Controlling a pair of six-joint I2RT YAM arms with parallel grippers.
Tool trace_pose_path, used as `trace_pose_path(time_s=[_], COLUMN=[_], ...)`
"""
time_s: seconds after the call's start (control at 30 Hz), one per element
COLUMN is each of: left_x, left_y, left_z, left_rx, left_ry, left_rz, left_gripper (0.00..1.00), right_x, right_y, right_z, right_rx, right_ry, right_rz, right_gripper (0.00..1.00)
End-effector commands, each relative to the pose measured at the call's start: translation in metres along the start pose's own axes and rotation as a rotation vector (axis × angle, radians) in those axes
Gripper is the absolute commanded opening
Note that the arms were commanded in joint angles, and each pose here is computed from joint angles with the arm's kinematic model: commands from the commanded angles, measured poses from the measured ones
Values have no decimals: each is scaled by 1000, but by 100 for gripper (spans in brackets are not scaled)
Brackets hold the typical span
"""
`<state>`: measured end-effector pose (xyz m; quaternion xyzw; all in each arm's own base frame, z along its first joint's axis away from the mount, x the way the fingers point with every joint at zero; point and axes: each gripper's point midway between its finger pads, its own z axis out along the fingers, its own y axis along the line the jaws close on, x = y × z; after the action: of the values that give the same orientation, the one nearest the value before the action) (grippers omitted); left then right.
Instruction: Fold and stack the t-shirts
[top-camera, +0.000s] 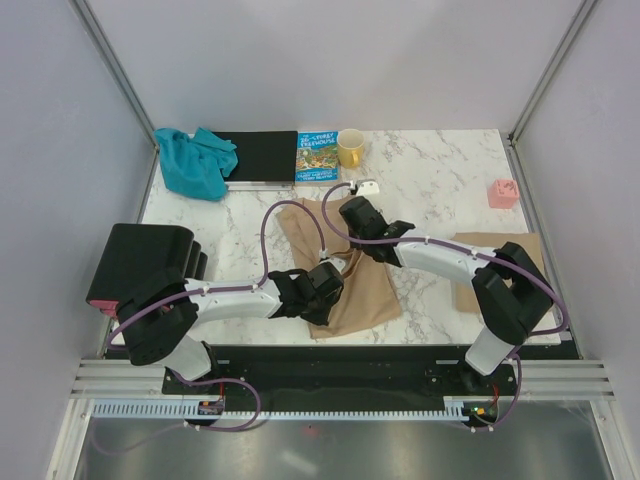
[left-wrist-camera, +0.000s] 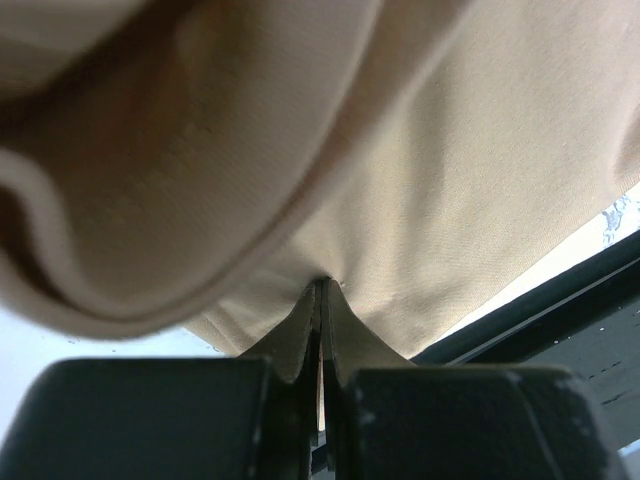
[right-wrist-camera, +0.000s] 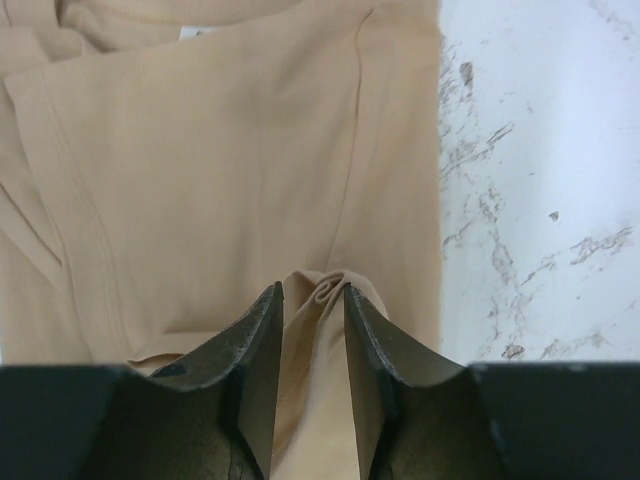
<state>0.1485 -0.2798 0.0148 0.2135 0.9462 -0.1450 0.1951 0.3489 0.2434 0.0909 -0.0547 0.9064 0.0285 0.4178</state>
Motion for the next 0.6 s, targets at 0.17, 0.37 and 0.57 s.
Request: trace_pose_path(time_s=[0.17, 0.37, 0.57], left_x=[34, 20, -35], left_y=[20, 23, 7], left_z=[6, 3, -17], left_rx=[-61, -105, -105], left_ry=[122, 80, -80], left_rz=[37, 32, 33], left_gripper=[2, 2, 2], right_x=[-49, -56, -42], right_y=[-16, -23, -18], right_z=[-6, 3, 6], right_rx=[72, 80, 37], right_ry=[-138, -135, -101], right_rz=[43, 44, 67], right_gripper=[42, 41, 40])
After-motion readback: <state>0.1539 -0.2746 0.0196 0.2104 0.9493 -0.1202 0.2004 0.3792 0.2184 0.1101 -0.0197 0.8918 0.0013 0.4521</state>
